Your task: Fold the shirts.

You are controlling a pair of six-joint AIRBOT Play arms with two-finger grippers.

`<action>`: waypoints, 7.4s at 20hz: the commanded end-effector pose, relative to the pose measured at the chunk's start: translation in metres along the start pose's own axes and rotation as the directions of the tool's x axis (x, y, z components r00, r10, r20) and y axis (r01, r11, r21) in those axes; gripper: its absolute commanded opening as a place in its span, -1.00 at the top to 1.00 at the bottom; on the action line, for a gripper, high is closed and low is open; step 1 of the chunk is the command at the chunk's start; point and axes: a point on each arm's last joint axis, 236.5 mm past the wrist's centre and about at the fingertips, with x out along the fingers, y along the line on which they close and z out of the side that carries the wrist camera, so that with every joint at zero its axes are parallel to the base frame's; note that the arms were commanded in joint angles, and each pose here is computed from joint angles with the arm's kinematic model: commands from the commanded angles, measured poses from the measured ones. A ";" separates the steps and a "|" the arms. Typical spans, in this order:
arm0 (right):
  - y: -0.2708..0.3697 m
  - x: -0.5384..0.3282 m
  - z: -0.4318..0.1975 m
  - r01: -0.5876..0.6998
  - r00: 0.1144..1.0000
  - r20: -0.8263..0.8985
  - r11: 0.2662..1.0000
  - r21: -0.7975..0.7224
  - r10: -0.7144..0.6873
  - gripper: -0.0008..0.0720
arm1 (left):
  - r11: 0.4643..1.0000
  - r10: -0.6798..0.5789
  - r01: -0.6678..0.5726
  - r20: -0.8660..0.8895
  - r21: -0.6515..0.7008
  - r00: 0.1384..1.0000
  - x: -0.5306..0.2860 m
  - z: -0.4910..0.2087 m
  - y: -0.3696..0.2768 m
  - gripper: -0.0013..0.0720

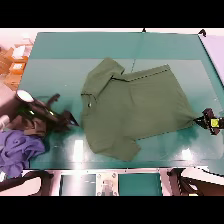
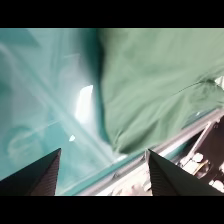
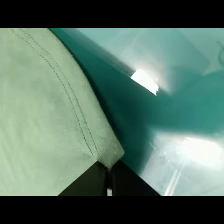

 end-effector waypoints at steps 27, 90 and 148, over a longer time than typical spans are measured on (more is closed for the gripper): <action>0.346 -0.380 -0.081 -0.553 0.413 0.105 0.340 -0.761 0.905 0.94 | 0.524 -0.646 -0.220 0.553 0.822 0.526 -0.364 -0.031 -0.377 0.90; 0.148 0.083 -0.021 -0.034 0.929 -0.339 0.877 -0.479 -0.149 0.93 | 0.954 0.162 -0.203 0.191 0.220 0.968 -0.071 0.202 -0.014 0.90; 0.086 -0.052 -0.138 0.086 0.993 -0.046 0.949 -0.305 -0.105 0.94 | 0.953 0.103 -0.216 0.443 0.212 0.890 -0.115 -0.018 -0.064 0.91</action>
